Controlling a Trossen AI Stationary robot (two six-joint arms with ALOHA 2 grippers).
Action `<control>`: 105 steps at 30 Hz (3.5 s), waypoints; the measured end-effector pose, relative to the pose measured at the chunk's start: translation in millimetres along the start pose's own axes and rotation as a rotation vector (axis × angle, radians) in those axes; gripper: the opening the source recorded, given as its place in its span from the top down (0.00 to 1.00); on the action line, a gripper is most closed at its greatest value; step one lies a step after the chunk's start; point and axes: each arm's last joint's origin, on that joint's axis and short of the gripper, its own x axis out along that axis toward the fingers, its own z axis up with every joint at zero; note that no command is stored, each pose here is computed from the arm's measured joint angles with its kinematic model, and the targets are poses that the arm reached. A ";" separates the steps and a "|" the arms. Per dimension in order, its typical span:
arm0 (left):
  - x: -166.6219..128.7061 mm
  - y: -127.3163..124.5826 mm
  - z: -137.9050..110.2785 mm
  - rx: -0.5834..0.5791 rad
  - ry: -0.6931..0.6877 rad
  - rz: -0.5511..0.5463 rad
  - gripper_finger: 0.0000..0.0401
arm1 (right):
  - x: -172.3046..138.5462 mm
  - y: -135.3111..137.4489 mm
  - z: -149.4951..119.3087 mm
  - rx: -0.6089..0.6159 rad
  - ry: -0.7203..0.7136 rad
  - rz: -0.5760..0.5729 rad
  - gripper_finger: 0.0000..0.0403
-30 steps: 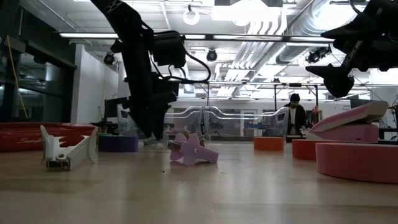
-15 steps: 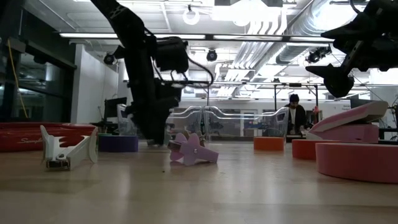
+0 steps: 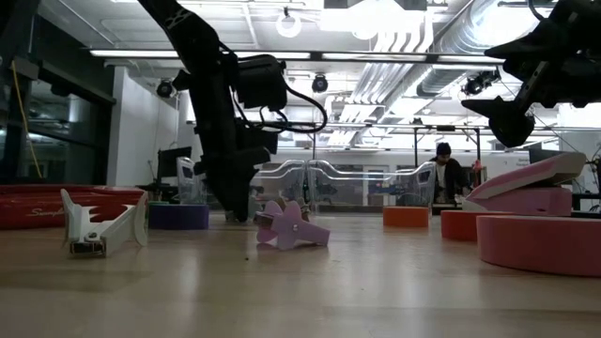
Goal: Pick and place Stapler, Stapler remover, tape
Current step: Put the bottom blue stapler remover into the bottom transparent bin
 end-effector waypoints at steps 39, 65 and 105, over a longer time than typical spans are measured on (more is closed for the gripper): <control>-189.3 18.4 -84.0 0.167 0.103 -0.344 0.79 | 0.1 -0.3 -0.4 0.002 0.003 -0.002 0.16; -233.1 -69.1 -186.5 0.149 0.172 -0.408 0.79 | 0.1 -0.2 -0.3 0.001 0.003 -0.001 0.16; -138.8 -170.7 -258.1 0.379 0.514 -0.235 0.75 | 0.1 -0.2 -0.2 0.001 0.002 -0.001 0.16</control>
